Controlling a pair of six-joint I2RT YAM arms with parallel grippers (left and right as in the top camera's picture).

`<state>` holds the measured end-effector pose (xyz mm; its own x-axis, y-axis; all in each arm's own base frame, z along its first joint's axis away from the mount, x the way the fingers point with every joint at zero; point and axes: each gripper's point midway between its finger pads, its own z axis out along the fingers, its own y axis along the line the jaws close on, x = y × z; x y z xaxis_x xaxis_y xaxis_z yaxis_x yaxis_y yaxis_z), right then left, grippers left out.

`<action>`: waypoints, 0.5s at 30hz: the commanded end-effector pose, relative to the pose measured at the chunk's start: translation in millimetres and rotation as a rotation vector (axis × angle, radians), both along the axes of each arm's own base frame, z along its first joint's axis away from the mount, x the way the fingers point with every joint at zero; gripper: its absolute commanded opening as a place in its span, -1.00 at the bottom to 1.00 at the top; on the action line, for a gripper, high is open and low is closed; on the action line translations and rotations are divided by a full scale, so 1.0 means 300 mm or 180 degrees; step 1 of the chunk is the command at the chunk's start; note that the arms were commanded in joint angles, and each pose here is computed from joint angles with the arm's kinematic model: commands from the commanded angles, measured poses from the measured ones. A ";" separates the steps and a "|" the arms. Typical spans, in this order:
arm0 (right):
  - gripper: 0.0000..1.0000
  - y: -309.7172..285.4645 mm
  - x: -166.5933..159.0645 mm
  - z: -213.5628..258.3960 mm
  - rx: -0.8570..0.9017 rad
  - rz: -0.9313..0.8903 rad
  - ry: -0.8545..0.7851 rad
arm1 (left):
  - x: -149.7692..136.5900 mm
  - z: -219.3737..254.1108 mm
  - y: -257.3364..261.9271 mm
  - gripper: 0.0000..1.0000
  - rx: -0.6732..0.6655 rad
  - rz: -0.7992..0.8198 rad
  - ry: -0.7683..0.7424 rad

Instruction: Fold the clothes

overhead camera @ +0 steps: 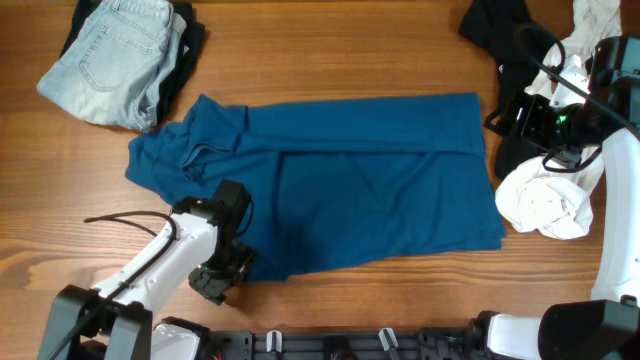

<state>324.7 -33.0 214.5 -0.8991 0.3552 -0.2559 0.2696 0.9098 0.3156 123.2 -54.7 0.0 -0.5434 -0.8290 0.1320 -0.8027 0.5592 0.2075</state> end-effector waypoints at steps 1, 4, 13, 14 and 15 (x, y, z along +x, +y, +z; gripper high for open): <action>0.99 0.010 0.003 -0.002 0.0081 -0.0017 -0.0007 | 0.004 -0.047 0.022 0.36 0.0168 0.0006 0.0042; 0.99 0.010 0.003 -0.002 0.0081 -0.0017 -0.0007 | 0.024 -0.064 0.011 0.41 0.0129 0.0012 -0.0005; 0.99 0.010 0.002 -0.002 0.0080 -0.0016 -0.0005 | 0.088 -0.088 -0.004 0.33 0.0081 0.0007 -0.0258; 0.99 0.010 0.003 -0.002 0.0081 -0.0018 -0.0006 | 0.091 -0.092 -0.004 0.32 0.0075 0.0007 -0.0277; 1.00 0.010 0.004 -0.001 0.0080 -0.0016 -0.0010 | 0.094 -0.098 -0.005 0.31 0.0066 0.0008 -0.0306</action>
